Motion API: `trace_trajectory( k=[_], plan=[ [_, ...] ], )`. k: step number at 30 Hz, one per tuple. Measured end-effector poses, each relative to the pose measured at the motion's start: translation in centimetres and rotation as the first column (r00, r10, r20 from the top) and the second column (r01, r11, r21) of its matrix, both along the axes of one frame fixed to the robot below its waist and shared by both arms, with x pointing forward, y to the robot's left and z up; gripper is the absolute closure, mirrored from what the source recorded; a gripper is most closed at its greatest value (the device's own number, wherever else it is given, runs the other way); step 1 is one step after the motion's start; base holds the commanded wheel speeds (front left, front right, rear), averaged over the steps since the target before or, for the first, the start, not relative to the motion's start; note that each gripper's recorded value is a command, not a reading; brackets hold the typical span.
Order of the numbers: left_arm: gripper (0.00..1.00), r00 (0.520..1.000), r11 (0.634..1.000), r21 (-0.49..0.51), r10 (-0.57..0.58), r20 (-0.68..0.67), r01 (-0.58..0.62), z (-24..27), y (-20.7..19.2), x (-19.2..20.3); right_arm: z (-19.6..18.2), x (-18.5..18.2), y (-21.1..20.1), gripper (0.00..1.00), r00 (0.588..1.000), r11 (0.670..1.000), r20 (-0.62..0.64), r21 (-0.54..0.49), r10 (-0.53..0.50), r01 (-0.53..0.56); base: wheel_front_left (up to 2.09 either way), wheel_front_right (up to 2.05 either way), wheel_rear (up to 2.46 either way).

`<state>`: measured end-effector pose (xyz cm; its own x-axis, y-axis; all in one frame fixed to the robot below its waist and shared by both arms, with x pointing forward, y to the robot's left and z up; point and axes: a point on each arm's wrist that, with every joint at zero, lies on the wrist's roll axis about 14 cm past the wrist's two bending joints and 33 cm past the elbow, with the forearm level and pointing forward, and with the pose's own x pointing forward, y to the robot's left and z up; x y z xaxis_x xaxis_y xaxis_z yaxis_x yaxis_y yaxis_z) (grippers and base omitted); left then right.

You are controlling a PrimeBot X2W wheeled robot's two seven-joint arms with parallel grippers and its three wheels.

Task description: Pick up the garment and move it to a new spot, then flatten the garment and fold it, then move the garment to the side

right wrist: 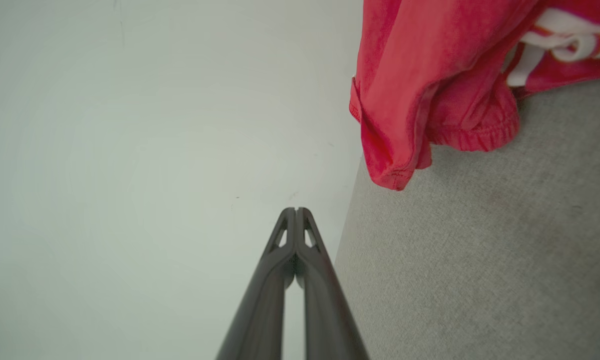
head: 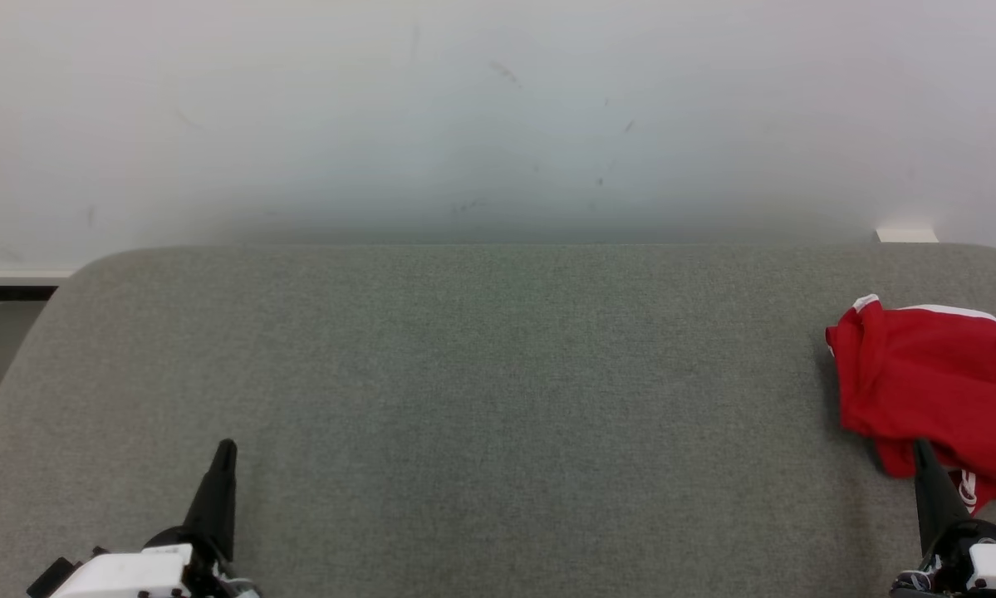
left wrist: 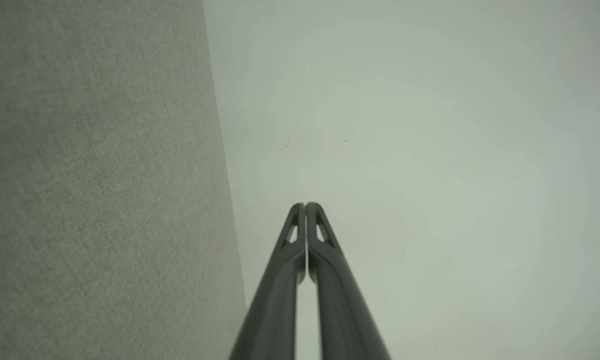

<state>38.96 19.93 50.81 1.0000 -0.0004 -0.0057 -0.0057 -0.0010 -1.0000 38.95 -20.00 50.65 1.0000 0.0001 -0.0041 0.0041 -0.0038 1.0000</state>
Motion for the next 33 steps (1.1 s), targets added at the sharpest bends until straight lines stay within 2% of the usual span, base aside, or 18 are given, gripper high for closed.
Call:
trace_trajectory(
  k=[33],
  plan=[
    [1.0, 1.0, 1.0, 0.0, 0.0, 0.0, 0.0, 0.01, 0.0, 0.0, 0.01, 0.0, 0.0, 1.0, 1.0, 1.0, 0.0, 0.0, 0.0, 0.0, 0.0, 0.0, 0.0]
  ],
)
